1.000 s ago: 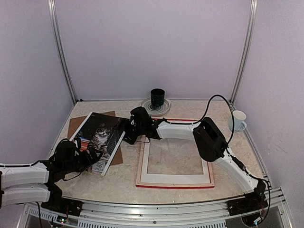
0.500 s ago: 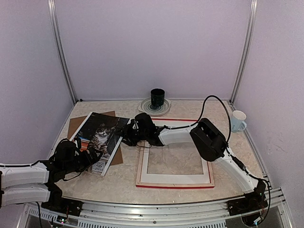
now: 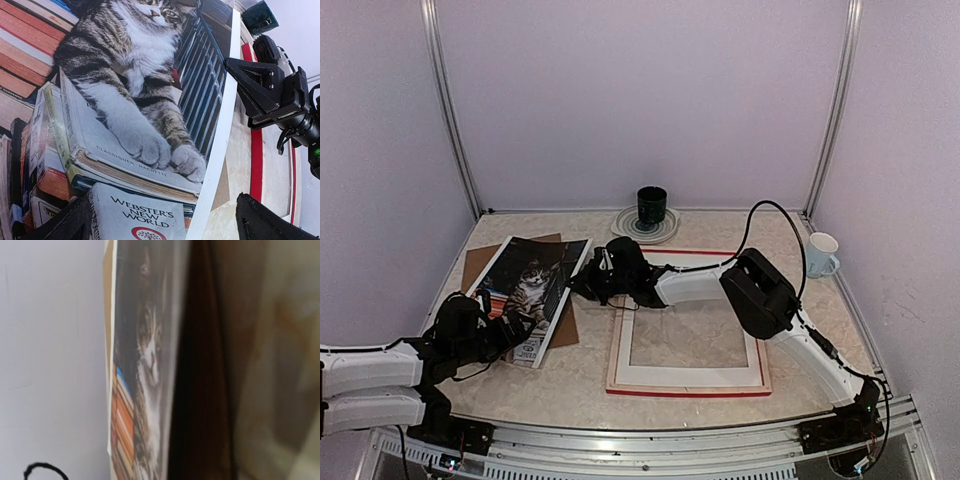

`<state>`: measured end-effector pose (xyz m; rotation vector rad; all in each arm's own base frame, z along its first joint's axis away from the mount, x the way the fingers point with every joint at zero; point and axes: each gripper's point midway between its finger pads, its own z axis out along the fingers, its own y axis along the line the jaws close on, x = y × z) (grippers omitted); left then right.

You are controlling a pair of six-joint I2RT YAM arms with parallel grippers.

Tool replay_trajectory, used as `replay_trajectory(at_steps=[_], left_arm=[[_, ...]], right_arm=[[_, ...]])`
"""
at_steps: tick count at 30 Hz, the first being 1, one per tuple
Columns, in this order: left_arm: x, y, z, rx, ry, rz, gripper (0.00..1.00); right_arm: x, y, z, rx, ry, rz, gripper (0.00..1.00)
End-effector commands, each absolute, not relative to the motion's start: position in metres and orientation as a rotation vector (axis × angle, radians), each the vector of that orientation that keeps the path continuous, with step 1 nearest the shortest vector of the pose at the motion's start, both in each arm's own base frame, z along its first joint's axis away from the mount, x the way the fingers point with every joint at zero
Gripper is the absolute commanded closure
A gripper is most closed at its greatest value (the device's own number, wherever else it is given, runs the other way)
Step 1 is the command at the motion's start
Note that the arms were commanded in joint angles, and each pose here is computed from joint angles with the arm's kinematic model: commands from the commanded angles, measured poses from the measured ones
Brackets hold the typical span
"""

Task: Put the photo into the frame
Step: Pick up the photo from the backboard.

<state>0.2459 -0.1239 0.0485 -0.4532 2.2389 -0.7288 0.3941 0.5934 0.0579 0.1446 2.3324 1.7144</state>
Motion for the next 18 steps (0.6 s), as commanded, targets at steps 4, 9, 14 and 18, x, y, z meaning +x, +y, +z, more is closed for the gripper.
replay_trajectory(at_steps=[4,9,14,18], left_arm=[[0.230,-0.121,0.029,-0.458,2.345,-0.685,0.01],[0.241,-0.118,0.053,-0.414,2.321,-0.617,0.01],[0.250,-0.116,0.090,-0.348,2.269,-0.538,0.01],[0.251,-0.128,0.106,-0.283,2.252,-0.501,0.01]], right_arm=[[0.395,0.591,0.049,0.113,2.326,1.732,1.00],[0.391,0.587,0.050,0.111,2.359,1.720,1.00],[0.386,0.581,0.054,0.119,2.405,1.678,1.00],[0.380,0.576,0.063,0.116,2.424,1.681,1.00]])
